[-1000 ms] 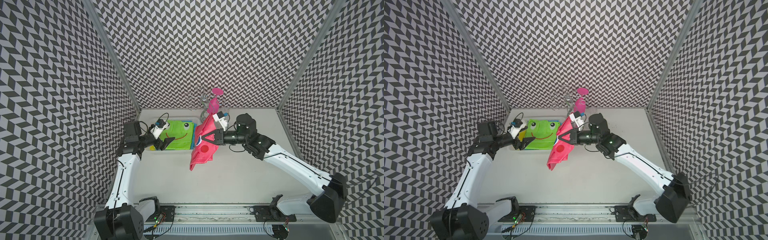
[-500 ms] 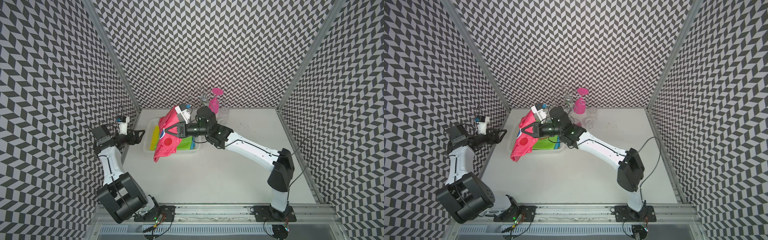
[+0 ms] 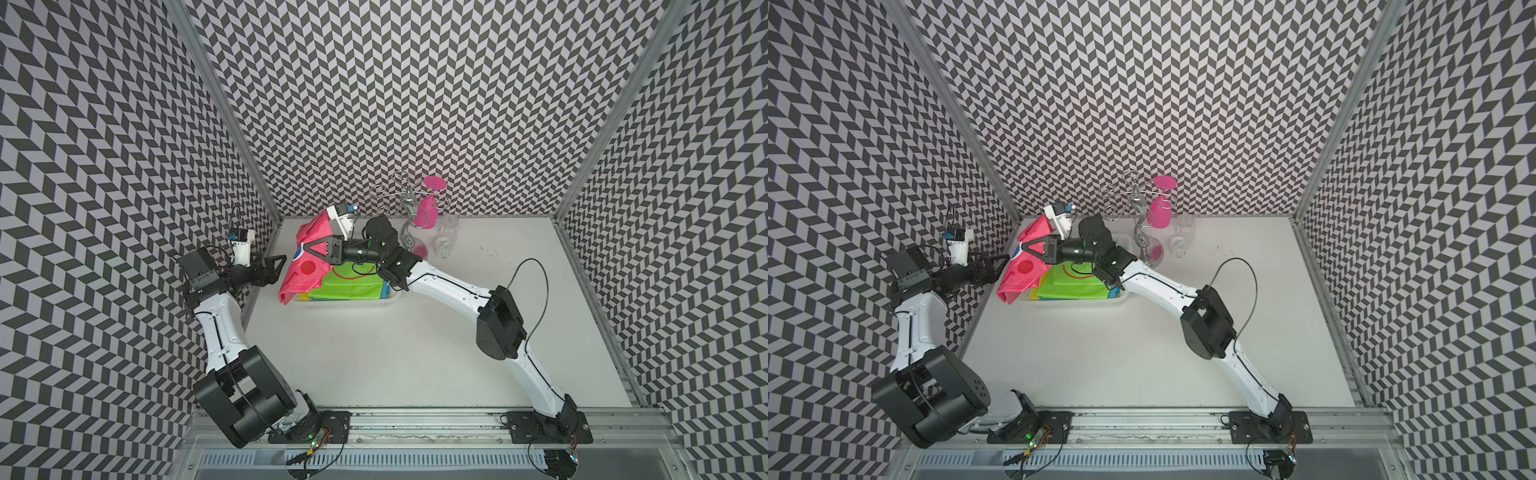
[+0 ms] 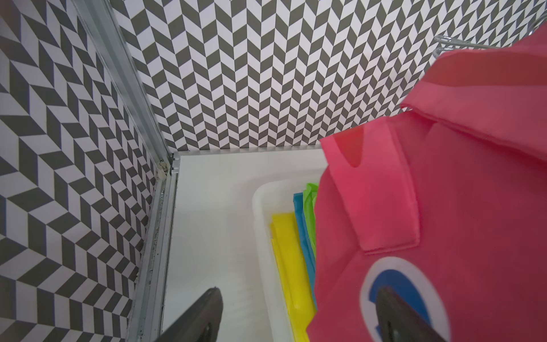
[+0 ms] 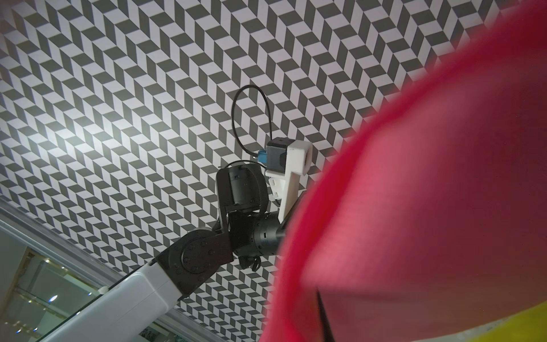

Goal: Put the folded raincoat in the basket
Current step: Place the raincoat in the basket.

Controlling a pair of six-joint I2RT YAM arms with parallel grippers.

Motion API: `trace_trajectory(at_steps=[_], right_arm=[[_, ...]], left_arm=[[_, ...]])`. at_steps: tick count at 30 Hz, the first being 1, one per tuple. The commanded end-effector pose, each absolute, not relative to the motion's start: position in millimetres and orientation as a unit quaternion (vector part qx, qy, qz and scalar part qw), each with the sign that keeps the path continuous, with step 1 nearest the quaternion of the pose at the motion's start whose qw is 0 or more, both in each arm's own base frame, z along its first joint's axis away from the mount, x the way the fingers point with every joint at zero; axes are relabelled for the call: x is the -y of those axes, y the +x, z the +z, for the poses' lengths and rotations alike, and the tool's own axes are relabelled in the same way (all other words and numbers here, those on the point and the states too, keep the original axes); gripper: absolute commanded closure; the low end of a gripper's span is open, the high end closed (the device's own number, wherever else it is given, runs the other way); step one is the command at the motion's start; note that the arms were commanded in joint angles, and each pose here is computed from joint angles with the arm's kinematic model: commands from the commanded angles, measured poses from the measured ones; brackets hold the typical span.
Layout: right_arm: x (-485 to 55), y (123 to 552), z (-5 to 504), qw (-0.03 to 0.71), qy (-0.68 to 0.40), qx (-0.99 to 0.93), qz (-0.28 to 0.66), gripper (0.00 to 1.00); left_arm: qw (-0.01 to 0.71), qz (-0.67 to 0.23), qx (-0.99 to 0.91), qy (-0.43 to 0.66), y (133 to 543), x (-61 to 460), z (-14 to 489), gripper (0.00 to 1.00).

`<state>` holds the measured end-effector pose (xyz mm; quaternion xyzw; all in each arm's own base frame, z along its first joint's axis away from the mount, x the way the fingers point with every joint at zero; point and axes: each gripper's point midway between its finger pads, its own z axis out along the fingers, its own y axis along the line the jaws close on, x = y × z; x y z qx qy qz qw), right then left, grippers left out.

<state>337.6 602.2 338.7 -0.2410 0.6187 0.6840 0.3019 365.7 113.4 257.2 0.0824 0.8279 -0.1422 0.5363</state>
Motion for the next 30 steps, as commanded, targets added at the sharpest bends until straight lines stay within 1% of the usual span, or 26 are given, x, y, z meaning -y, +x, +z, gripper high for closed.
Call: trace_trajectory(at_steps=[1,5,9,13,15,20,25,26,28,30], right_arm=[[-603,341,367,0.336,-0.257,-0.55,0.72,1.0],[-603,361,349,0.355,-0.242,-0.553,0.714,1.0],[-602,384,319,0.369,-0.227,-0.572,0.697,1.0],[-594,402,287,0.342,-0.207,-0.605,0.688,1.0],[-588,404,280,0.329,-0.208,-0.618,0.683,1.0],[-573,406,262,0.313,-0.212,-0.675,0.633,1.0],[-552,409,233,0.272,-0.199,-0.713,0.615,1.0],[-549,409,228,0.264,-0.194,-0.719,0.613,0.99],[-543,412,218,0.256,-0.186,-0.729,0.607,0.93],[-538,416,211,0.244,-0.177,-0.736,0.606,0.9]], left_arm=[[0.542,-0.132,-0.825,0.092,365,-114,258,0.16],[0.542,-0.123,-0.826,0.092,365,-116,250,0.16],[0.54,-0.144,-0.823,0.097,369,-110,240,0.16],[0.541,-0.152,-0.82,0.109,369,-101,233,0.16],[0.542,-0.145,-0.819,0.118,368,-95,230,0.16],[0.536,-0.125,-0.821,0.152,367,-74,222,0.16],[0.522,-0.123,-0.826,0.175,368,-57,212,0.16],[0.519,-0.123,-0.827,0.179,368,-53,209,0.16],[0.515,-0.122,-0.828,0.185,368,-48,205,0.16],[0.511,-0.119,-0.83,0.191,369,-43,202,0.16]])
